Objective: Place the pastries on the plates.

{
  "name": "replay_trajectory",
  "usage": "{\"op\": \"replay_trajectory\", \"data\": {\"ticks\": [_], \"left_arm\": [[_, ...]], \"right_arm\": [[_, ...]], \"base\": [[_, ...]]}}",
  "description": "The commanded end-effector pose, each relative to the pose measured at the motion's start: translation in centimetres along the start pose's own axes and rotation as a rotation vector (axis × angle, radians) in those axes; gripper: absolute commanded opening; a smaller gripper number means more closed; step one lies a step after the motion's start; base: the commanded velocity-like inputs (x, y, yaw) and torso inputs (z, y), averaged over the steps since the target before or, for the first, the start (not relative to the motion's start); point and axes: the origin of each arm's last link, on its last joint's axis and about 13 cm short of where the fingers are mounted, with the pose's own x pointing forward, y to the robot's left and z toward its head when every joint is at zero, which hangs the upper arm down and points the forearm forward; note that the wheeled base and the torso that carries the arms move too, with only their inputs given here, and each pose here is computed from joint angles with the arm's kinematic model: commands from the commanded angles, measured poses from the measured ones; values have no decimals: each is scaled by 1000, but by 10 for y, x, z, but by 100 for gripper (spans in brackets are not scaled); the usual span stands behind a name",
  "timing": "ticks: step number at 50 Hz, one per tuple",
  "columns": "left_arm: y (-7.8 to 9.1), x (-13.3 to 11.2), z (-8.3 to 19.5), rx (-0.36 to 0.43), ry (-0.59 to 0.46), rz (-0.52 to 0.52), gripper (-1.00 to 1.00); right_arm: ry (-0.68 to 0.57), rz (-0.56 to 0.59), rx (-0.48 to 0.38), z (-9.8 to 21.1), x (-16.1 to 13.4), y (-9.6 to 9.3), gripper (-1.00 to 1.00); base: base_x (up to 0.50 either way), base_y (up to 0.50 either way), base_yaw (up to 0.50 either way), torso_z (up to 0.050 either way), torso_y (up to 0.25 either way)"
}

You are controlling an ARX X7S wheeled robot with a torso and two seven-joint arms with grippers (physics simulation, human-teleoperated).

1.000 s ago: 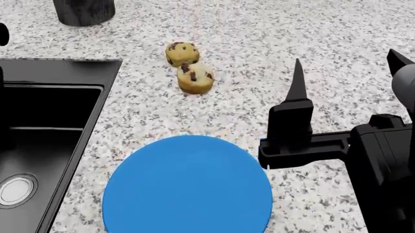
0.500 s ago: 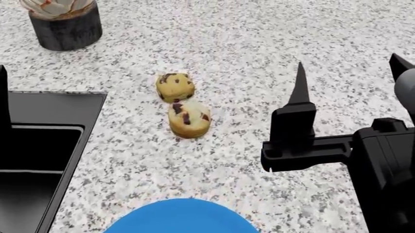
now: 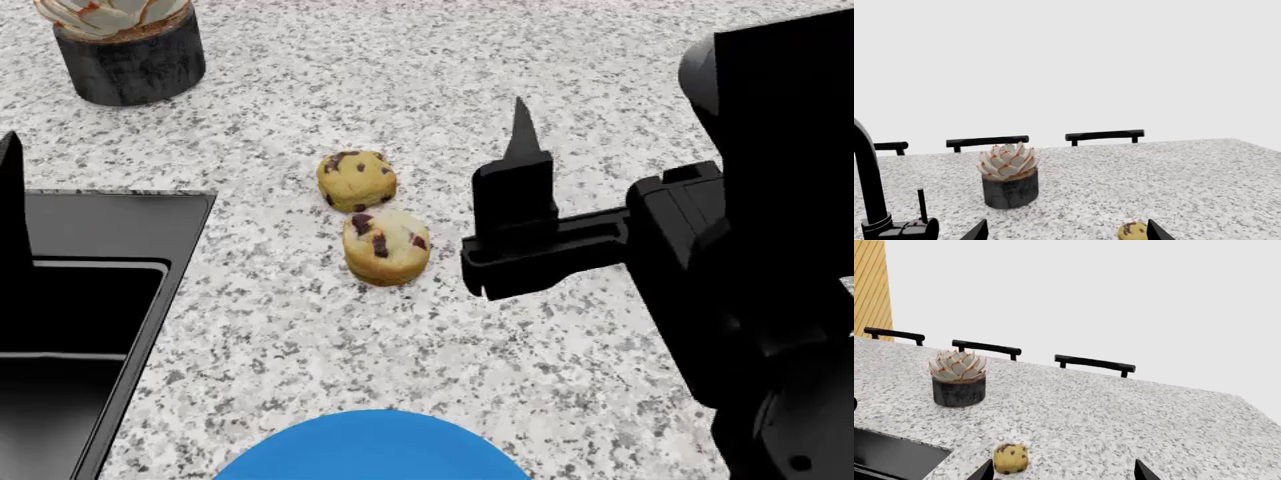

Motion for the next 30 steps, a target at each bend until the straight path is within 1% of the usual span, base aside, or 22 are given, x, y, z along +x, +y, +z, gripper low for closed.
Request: {"op": "replay_trajectory", "data": {"ticks": [1,11,14,19,24,27,29,30], "left_arm": [[-3,7,-2,-72,-34,-31,100],[-6,10,-5,-74,-29,-45,100],[-5,10,-4,-74,-30,-47,100],[-3,10,-4,-74,-28,-47,100],[0,9,-2,-74,-29,-47,100],[1,9,-2,-73,-28,-47,100],[2,8,-1,-74,-28,-45,100],[3,6,-3,-77,-23,-47,100]], "right_arm": [[35,156,-9,13,32,9,100],[99,220,5,5,69,17,100],[119,242,-14,7,79,21,100],[204,289,-42,10,99,27,100],[260,302,-91,9,117,31,100],[293,317,-96,7,126,35,100],[307,328,-106,5,130,39,100],[301,340,-159,-3,155,57,100]], "base": [[0,0,0,0,0],[0,0,0,0,0],[0,0,0,0,0],[0,0,0,0,0],[0,0,0,0,0],[0,0,0,0,0],[0,0,0,0,0],[0,0,0,0,0]]}}
